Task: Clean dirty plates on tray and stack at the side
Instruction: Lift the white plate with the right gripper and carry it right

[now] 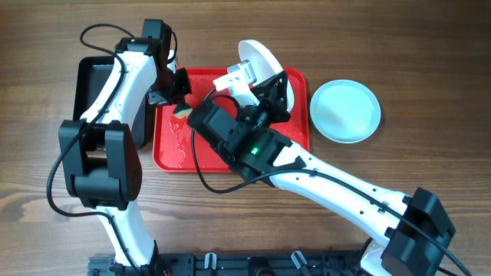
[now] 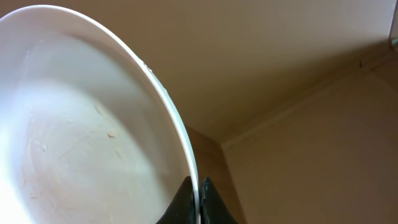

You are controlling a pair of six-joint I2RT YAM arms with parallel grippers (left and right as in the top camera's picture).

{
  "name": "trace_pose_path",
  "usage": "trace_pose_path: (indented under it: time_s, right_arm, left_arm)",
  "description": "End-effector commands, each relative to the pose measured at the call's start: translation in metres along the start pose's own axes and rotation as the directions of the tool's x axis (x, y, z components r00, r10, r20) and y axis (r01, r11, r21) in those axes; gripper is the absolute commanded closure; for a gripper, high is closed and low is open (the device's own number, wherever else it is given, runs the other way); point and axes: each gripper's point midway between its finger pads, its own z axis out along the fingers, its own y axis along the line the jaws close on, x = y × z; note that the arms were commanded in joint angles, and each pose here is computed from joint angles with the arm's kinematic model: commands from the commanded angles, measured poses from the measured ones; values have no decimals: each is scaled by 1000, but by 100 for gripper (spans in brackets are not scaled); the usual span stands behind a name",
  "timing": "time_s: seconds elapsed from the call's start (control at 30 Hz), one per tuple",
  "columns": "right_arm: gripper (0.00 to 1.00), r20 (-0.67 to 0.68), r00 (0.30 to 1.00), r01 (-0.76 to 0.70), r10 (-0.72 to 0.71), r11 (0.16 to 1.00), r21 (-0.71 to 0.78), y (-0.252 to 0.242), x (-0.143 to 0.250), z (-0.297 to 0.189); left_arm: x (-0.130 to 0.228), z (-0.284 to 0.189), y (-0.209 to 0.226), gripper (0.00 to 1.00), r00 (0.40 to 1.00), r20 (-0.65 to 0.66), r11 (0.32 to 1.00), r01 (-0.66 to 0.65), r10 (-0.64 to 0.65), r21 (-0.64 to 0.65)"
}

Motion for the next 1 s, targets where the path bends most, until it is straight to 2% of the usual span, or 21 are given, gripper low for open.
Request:
trace_pose_path:
  time_s: [0.0, 0.1, 0.23, 0.33, 0.37, 0.47, 0.6, 0.83, 0.97]
  right_arm:
    - [96, 6, 1000, -28, 28, 999, -16, -5, -5, -1]
    - [96, 8, 1000, -28, 28, 996, -79, 7, -4, -2]
    - [96, -59, 997, -67, 48, 929, -365, 58, 15, -13]
    - [96, -195, 976, -191, 100, 825, -532, 89, 33, -27]
    - [96, -274, 954, -264, 119, 766, -587, 101, 40, -33]
    - [95, -437, 891, -408, 120, 632, -659, 121, 53, -41]
    - [95, -560, 824, -505, 84, 557, -659, 121, 69, -23]
    - [96, -762, 644, -724, 73, 381, -575, 90, 102, 40]
    - [96, -840, 533, -796, 103, 397, -456, 60, 139, 81]
  left_arm:
    - [-1, 0, -6, 96, 1000, -3, 1000, 5, -5, 20]
    - [-1, 0, -6, 96, 1000, -4, 1000, 5, -5, 20]
    - [-1, 0, -6, 96, 1000, -4, 1000, 5, -5, 20]
    - [-1, 0, -6, 96, 1000, -4, 1000, 5, -5, 20]
    - [-1, 0, -6, 96, 1000, -3, 1000, 5, -5, 20]
    - [-1, 0, -6, 96, 1000, -4, 1000, 5, -5, 20]
    - [-1, 0, -6, 96, 1000, -4, 1000, 5, -5, 20]
    - [0, 0, -5, 96, 1000, -6, 1000, 5, -5, 19]
    - [0, 0, -5, 96, 1000, -6, 1000, 5, -5, 19]
